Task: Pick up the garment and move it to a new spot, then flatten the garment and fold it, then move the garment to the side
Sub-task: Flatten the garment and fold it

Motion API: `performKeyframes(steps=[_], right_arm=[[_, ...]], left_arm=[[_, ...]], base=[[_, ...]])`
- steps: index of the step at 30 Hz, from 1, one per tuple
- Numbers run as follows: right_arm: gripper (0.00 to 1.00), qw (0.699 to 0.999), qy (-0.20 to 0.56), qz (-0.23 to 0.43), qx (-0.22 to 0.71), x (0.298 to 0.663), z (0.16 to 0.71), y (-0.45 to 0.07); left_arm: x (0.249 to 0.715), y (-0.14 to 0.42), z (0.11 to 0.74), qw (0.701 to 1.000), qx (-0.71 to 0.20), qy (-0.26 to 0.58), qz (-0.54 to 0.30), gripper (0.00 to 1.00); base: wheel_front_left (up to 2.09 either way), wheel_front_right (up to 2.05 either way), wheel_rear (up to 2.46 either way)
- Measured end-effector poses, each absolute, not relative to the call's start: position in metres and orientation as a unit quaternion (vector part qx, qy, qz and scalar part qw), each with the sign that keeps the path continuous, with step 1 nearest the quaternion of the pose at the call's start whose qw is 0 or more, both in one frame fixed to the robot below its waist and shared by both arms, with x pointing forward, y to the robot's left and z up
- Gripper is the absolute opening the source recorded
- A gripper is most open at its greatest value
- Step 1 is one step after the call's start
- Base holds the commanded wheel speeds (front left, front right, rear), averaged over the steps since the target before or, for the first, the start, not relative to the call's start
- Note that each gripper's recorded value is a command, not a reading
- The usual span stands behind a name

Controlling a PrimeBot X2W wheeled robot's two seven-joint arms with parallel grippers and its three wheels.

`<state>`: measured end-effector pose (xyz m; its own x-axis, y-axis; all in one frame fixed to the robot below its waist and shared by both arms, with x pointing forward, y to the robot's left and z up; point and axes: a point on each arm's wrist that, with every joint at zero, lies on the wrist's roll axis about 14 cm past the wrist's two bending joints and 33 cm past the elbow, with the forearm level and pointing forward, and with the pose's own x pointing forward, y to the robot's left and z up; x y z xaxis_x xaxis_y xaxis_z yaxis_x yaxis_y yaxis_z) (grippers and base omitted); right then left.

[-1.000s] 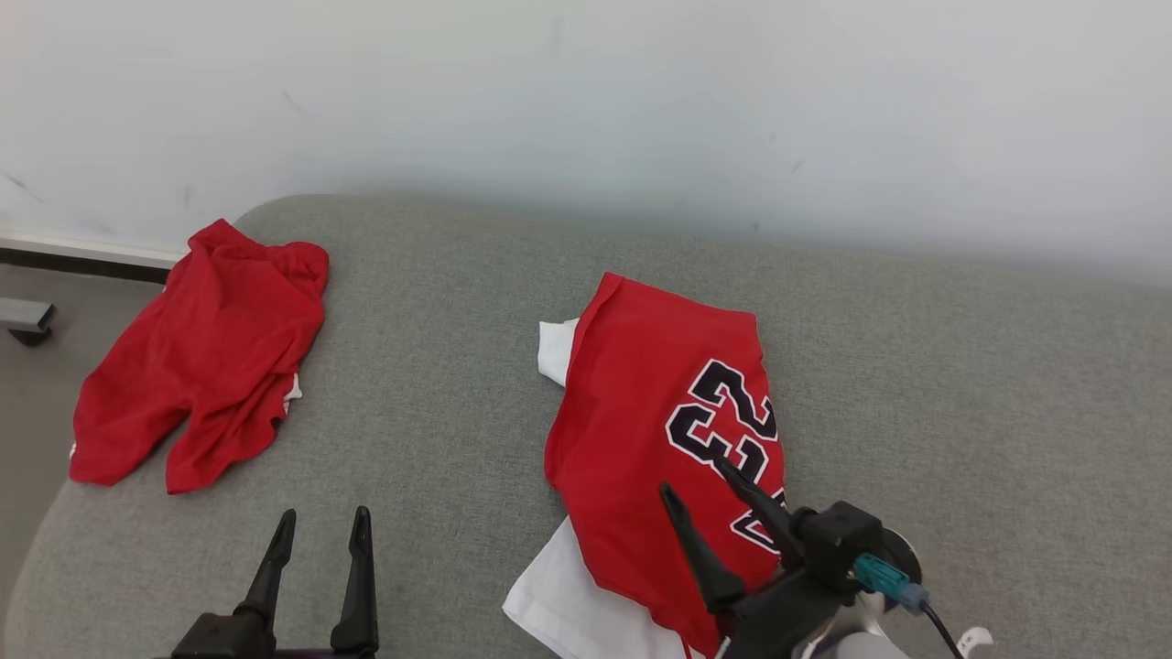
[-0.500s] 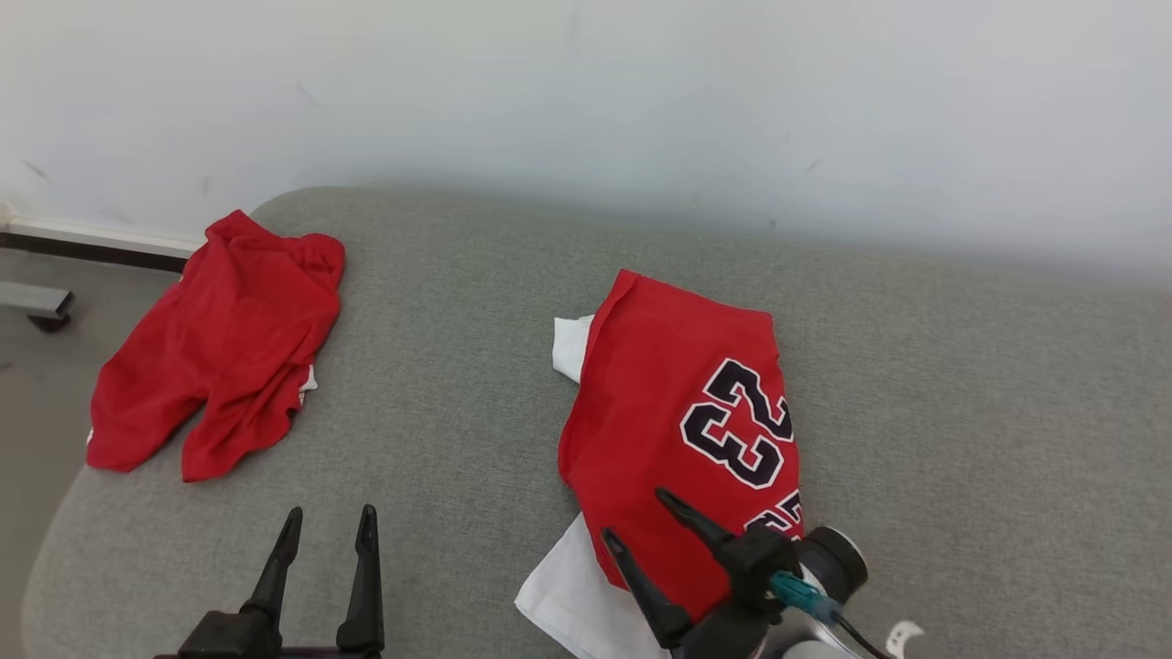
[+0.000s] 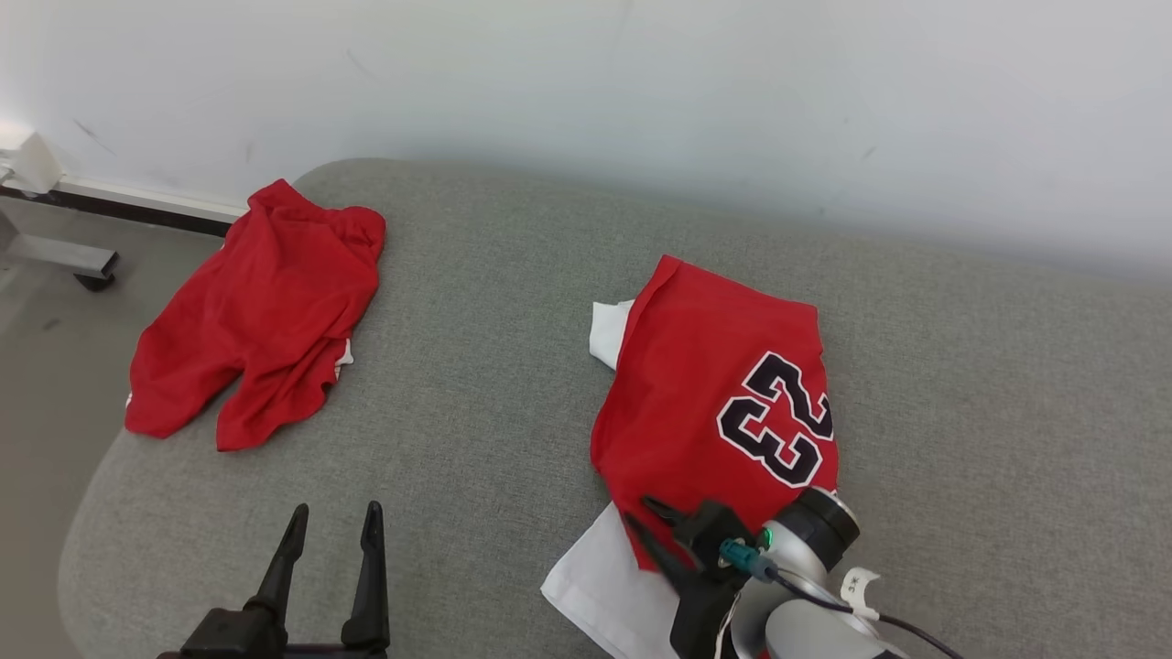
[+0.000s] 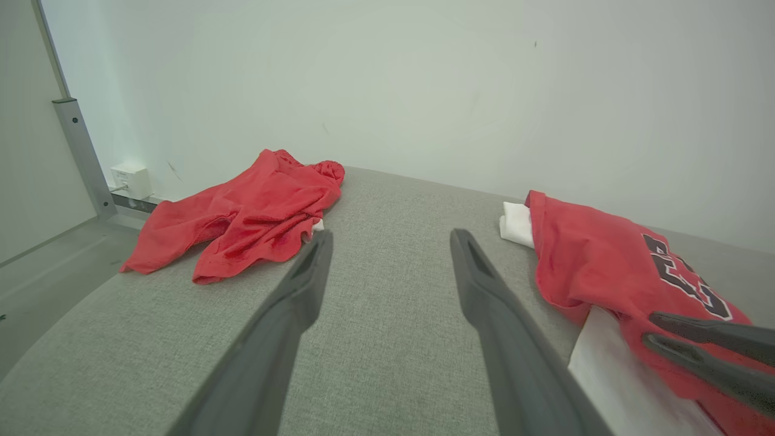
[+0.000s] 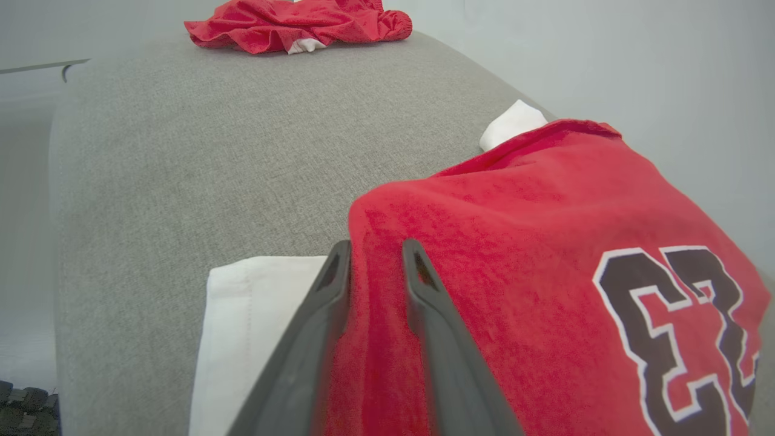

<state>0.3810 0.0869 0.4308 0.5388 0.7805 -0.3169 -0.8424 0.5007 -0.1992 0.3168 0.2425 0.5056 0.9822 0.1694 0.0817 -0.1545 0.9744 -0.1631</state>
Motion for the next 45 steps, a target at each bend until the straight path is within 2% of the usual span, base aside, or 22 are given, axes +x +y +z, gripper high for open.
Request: performKeyframes(steps=[4,9,12,15,19,25,26,27,36,45], right_arm=[[0.0,0.875,0.086,0.455,-0.143,0.392,0.439,0.083],[0.0,0.917,0.056,0.39,-0.061,0.42,0.47,0.061],[0.0,0.943,0.034,0.331,0.003,0.434,0.488,0.03],[0.0,0.966,0.004,0.254,0.047,0.446,0.503,-0.025],[0.0,0.983,0.013,0.164,0.087,0.431,0.485,-0.091],[0.0,0.983,0.071,0.057,0.158,0.396,0.439,-0.149],[0.12,0.981,0.079,0.045,0.168,0.392,0.433,-0.154],[0.99,0.981,0.084,0.04,0.17,0.389,0.429,-0.156],[1.0,0.991,0.036,0.068,0.109,0.397,0.461,-0.156],[1.0,0.986,0.065,0.155,0.004,0.414,0.457,-0.13]], left_arm=[[0.318,0.244,0.504,0.992,-0.08,-0.045,0.086,1.0],[0.324,0.238,0.505,0.993,-0.082,-0.047,0.076,1.0],[0.328,0.233,0.506,0.993,-0.083,-0.047,0.067,1.0],[0.332,0.227,0.506,0.994,-0.084,-0.047,0.057,1.0],[0.34,0.217,0.505,0.995,-0.085,-0.044,0.04,1.0],[0.352,0.2,0.503,0.995,-0.087,-0.039,0.013,1.0],[0.353,0.198,0.502,0.995,-0.087,-0.038,0.01,1.0],[0.355,0.196,0.501,0.996,-0.087,-0.036,0.006,1.0],[0.36,0.188,0.504,0.995,-0.086,-0.04,-0.007,1.0],[0.353,0.194,0.506,0.995,-0.086,-0.044,0.0,1.0]], base=[[0.0,0.0,0.0],[0.0,0.0,0.0],[0.0,0.0,0.0],[0.0,0.0,0.0],[0.0,0.0,0.0],[0.0,0.0,0.0],[0.0,0.0,0.0],[0.0,0.0,0.0],[0.0,0.0,0.0],[0.0,0.0,0.0]])
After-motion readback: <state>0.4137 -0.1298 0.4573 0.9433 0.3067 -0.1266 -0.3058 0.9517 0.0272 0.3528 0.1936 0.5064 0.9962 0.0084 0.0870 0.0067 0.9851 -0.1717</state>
